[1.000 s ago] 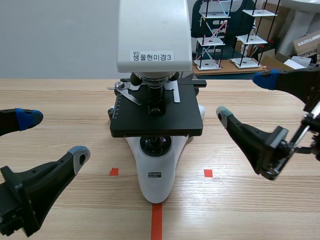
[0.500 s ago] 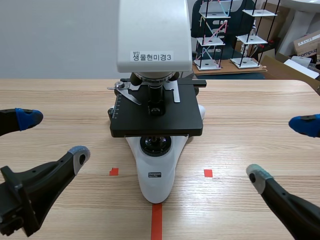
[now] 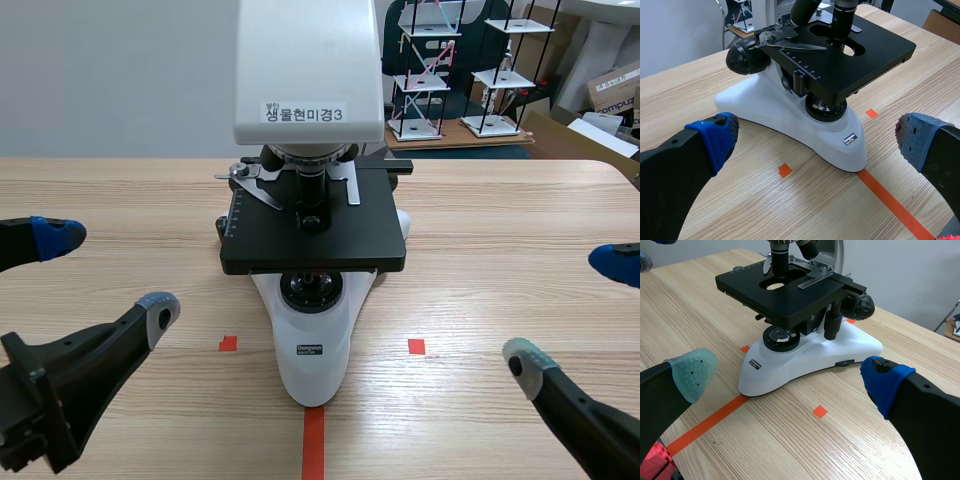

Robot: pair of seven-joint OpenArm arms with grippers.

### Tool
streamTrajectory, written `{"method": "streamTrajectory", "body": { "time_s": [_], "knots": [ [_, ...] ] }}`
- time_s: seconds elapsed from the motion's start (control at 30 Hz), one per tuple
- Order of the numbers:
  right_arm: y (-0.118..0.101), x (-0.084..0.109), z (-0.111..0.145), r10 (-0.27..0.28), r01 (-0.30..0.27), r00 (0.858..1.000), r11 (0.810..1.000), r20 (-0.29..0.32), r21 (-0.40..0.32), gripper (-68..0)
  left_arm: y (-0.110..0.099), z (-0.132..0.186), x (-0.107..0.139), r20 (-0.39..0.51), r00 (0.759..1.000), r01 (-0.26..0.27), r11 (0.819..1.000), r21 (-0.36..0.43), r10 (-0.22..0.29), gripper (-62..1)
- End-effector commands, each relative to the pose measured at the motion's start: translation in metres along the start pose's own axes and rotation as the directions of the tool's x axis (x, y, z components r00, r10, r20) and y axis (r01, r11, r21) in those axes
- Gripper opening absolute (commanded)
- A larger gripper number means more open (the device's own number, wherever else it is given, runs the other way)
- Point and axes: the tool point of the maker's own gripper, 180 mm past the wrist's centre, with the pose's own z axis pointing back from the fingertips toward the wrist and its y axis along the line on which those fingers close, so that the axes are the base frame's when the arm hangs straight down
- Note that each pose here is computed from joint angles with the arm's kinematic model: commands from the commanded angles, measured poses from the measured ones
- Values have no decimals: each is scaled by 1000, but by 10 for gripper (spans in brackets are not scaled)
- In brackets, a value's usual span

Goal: Return to the home posture

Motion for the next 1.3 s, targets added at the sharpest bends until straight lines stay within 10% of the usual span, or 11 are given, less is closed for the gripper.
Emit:
{"method": "streamTrajectory", "body": {
  "time_s": [0.0,1.27],
  "knots": [
    [-2,10,-3,12,-13,999,1000,33,12,-37,-1,0,8,27,1000,1,1000,-4,-1,14],
    [0,7,-1,17,-17,1000,1000,22,15,4,-1,0,7,26,1000,1,1000,-4,-1,14]
  ]
}}
